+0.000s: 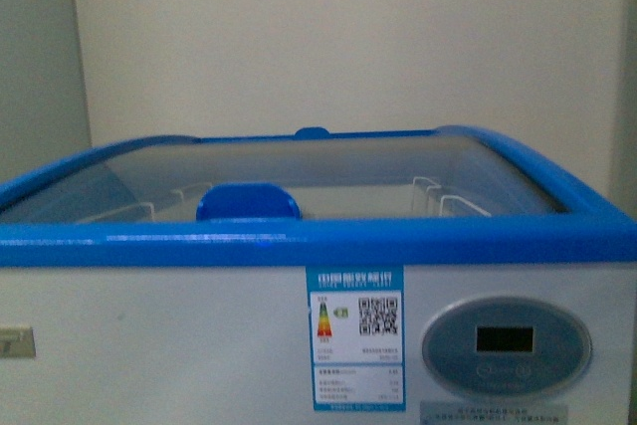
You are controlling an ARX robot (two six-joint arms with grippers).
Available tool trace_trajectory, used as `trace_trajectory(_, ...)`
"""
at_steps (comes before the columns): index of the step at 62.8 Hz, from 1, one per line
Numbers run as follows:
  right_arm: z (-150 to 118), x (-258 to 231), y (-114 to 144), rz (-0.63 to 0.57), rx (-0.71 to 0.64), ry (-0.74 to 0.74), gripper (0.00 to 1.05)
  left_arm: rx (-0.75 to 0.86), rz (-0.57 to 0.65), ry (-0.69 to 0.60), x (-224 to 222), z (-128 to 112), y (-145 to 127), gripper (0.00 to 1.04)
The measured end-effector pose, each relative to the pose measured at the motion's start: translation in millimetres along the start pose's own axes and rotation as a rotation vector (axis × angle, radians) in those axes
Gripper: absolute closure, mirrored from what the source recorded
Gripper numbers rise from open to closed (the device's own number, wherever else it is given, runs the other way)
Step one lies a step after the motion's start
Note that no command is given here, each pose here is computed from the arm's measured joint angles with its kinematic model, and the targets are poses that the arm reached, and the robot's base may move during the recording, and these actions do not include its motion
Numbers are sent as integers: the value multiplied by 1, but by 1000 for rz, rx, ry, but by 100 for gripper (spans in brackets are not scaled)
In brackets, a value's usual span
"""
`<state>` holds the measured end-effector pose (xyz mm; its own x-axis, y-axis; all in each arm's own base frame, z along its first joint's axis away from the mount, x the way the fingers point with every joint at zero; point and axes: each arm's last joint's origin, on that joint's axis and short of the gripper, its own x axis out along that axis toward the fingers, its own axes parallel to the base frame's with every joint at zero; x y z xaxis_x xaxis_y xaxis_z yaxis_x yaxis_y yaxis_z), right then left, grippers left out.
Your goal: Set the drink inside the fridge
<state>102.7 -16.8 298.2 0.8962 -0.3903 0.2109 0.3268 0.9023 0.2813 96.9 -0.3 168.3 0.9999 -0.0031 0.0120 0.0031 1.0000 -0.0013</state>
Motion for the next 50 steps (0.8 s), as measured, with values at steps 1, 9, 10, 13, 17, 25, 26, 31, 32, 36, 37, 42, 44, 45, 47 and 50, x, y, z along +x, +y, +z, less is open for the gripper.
trace_trajectory(1,0,0,0,0,0,0,63,0,0,0,0,0,0,8)
trace_trajectory(9,0,0,0,0,0,0,63,0,0,0,0,0,0,8)
trace_trajectory(10,0,0,0,0,0,0,63,0,0,0,0,0,0,8)
trace_trajectory(13,0,0,0,0,0,0,63,0,0,0,0,0,0,8)
trace_trajectory(17,0,0,0,0,0,0,63,0,0,0,0,0,0,8)
trace_trajectory(25,0,0,0,1,0,-1,63,0,0,0,0,0,0,8)
trace_trajectory(26,0,0,0,1,0,-1,63,0,0,0,0,0,0,8)
trace_trajectory(31,0,0,0,0,0,-1,63,0,0,0,0,0,0,8)
trace_trajectory(32,0,0,0,1,0,-1,63,0,0,0,0,0,0,8)
trace_trajectory(36,0,0,0,1,0,-1,63,0,0,0,0,0,0,8)
trace_trajectory(37,0,0,0,1,0,-1,63,-1,-4,2,0,0,0,8)
trace_trajectory(42,0,0,0,0,0,-1,63,-115,-105,127,2,-3,-1,8)
trace_trajectory(44,0,0,0,0,0,-1,63,-194,-160,188,6,-7,-3,8)
trace_trajectory(45,0,0,0,1,0,-1,63,-227,-181,209,8,-8,-3,8)
trace_trajectory(47,0,0,0,1,0,-1,63,-252,-210,226,12,-8,-4,8)
trace_trajectory(50,0,0,0,1,0,-1,63,-258,-239,217,20,-6,-4,8)
